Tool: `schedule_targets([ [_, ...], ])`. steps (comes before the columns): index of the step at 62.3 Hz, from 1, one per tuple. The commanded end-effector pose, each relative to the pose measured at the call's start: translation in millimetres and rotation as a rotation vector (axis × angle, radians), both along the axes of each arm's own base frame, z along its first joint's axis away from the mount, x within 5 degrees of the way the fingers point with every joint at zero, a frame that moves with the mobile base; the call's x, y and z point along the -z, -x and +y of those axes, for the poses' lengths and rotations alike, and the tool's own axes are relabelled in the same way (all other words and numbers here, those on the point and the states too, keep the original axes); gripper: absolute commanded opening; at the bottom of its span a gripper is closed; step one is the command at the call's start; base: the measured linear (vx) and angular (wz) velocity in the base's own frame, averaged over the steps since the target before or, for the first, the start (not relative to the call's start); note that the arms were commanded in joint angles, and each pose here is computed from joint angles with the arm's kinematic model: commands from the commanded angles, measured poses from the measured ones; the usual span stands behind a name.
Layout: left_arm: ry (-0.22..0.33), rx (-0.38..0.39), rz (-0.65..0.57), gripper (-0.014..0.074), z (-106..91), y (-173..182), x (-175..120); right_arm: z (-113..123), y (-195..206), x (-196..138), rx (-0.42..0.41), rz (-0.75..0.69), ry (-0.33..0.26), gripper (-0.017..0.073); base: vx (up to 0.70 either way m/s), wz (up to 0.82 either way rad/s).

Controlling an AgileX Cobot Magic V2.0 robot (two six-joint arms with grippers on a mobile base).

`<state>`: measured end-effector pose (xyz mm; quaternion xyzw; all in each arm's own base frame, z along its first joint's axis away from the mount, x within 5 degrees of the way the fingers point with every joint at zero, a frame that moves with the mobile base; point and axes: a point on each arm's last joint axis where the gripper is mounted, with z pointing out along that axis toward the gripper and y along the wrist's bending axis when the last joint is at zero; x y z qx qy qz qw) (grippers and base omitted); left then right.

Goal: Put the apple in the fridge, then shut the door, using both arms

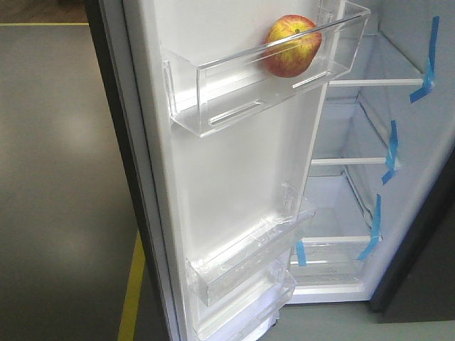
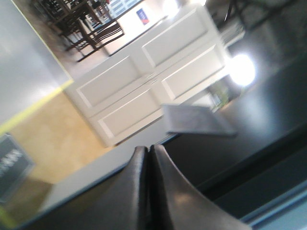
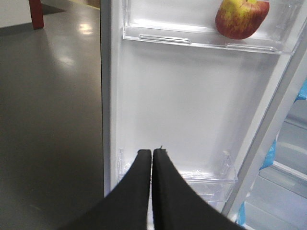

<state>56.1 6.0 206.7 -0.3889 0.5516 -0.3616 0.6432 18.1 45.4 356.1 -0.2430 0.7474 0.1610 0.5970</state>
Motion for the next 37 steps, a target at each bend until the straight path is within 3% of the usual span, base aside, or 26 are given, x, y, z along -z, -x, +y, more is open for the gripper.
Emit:
schedule_targets([
  [1,0.231,-0.046,-0.131,-0.0006,7.1,2.7,-3.9,-2.5,6.4,0.5,0.053,-0.059,-0.113,-0.0005,0.0,0.0],
  [5,0.387,-0.051,-0.184,-0.0006,10.0,4.3,-9.4,-2.8,12.1,7.3,0.056,-0.066,-0.13,-0.0005,0.0,0.0],
  [8,0.469,-0.049,-0.233,-0.0006,11.5,6.7,-19.0,-3.3,16.0,12.0,0.058,-0.081,-0.126,-0.0005,0.0,0.0],
  [12,0.494,-0.035,-0.302,-0.0006,11.8,11.7,-39.0,-4.2,20.7,16.4,0.064,-0.101,-0.12,-0.0005,0.0,0.0],
  [15,0.482,-0.023,-0.352,-0.0006,11.2,16.9,-56.0,-4.7,22.9,18.5,0.067,-0.108,-0.116,-0.0005,0.0,0.0],
  [19,0.44,-0.009,-0.447,-0.0006,10.4,28.4,-86.9,-4.3,24.7,18.7,0.063,-0.112,-0.121,-0.0005,0.0,0.0],
  [26,0.279,-0.021,-0.572,-0.0006,8.1,45.0,-136.0,-2.6,25.6,17.3,0.044,-0.109,-0.153,-0.0004,0.0,0.0],
  [37,0.03,-0.022,-0.59,-0.0006,0.3,49.7,-206.7,-2.2,25.8,15.8,0.04,-0.117,-0.172,-0.0004,0.0,0.0],
])
